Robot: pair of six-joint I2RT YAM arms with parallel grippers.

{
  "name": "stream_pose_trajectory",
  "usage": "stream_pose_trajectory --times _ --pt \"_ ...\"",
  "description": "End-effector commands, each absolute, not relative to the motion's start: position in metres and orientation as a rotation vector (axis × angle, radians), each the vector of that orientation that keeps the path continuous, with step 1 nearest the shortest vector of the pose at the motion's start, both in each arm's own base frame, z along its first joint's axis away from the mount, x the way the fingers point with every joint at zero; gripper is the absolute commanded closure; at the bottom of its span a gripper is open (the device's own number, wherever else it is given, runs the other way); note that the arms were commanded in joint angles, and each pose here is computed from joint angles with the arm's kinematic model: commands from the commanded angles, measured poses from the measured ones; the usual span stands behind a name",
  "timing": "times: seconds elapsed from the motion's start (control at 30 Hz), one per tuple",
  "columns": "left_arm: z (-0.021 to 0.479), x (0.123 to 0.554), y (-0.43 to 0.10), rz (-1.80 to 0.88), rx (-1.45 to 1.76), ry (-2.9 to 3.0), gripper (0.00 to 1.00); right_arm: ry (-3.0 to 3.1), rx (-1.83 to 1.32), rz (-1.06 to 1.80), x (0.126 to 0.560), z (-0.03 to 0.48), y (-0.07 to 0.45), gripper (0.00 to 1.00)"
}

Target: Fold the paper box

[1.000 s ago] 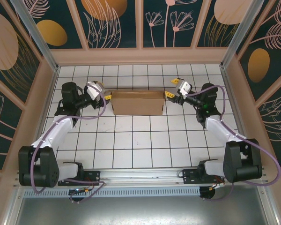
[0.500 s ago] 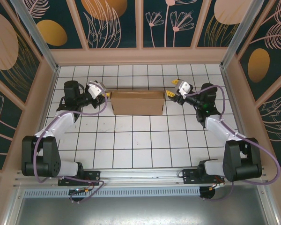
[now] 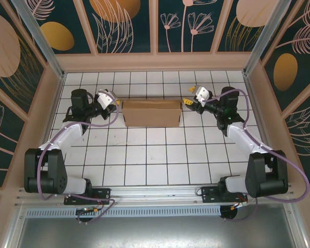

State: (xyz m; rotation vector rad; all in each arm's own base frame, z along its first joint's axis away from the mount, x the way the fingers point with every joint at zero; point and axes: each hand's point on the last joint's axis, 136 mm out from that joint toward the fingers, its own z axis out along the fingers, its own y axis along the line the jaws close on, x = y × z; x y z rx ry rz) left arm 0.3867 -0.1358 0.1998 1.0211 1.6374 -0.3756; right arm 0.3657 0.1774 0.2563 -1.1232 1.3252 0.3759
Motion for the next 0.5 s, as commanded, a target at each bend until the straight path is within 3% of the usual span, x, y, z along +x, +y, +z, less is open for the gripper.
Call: stream_pose_trajectory --times 0.0,0.13,0.33,0.47 --pt "0.2 0.386 -0.136 -0.388 1.02 1.631 0.82 1.35 -1.187 0.413 0.366 0.249 0.175 0.5" --pt "0.199 0.386 -0.133 -0.371 1.006 1.635 0.79 1.368 -1.194 0.443 0.367 0.241 0.177 0.48" --pt "0.199 0.387 -0.13 -0.351 0.985 1.643 0.63 1.389 -1.193 0.448 0.373 0.232 0.18 0.46" --pt "0.199 0.389 -0.129 -0.341 0.98 1.646 0.63 1.407 -1.198 0.453 0.377 0.226 0.181 0.5"
